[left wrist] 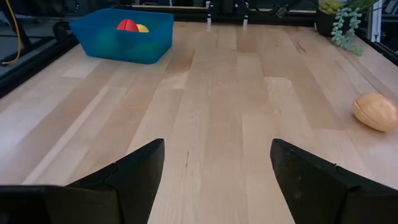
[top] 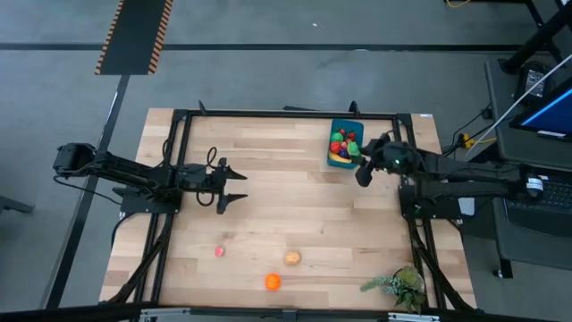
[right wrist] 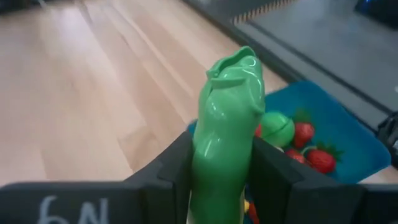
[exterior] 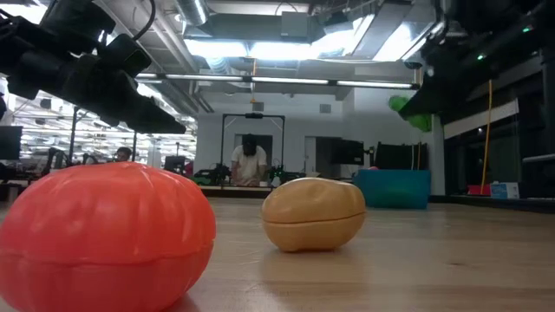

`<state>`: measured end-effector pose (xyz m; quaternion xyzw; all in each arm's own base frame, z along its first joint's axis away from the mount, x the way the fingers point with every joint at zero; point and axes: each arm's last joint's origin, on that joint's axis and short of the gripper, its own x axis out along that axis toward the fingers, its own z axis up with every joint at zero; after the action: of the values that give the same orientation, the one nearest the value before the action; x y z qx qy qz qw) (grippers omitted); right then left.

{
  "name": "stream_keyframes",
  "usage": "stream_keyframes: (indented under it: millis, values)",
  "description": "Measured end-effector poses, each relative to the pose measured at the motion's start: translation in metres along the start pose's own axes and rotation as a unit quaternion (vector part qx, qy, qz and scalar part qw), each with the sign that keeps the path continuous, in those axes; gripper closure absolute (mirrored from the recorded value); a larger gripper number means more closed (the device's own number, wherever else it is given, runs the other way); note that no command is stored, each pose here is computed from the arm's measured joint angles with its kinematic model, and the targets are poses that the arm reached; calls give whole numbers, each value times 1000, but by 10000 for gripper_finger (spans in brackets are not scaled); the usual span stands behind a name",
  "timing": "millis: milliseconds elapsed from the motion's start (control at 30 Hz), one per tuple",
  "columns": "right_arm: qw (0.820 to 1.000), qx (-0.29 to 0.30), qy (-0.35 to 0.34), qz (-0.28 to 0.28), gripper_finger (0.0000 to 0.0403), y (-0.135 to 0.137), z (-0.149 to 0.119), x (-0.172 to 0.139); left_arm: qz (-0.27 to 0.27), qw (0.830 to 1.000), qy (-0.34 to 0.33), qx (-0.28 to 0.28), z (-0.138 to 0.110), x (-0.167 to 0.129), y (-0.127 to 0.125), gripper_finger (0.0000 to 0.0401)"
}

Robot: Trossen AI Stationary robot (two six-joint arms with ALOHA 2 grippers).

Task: Pick and placing Produce into tupperware
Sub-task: Put the green peas into the blue bin

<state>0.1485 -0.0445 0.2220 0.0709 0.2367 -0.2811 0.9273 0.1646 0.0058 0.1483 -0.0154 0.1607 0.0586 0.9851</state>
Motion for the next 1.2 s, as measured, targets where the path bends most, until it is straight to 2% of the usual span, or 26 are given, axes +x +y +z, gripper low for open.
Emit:
stream_keyframes:
  millis: [333,433,633,867,1100,1200]
  values:
    - [993,-30,111,-31,278,-28,30,40,0,1000,0,0,0,0,0,115]
    - [985,-29,165,-48,278,-39,40,56,0,1000,0,0,0,0,0,115]
    - [966,-32,255,-27,278,-62,54,93,0,1000,1,0,0,0,0,115]
    - [941,-30,336,-31,278,-85,72,124,0,1000,9,1,-2,0,0,115]
    - [922,-12,384,-36,278,-103,58,152,0,1000,9,2,-2,0,0,115]
    - [918,11,396,-14,278,-108,50,159,0,1000,10,2,-2,0,0,115]
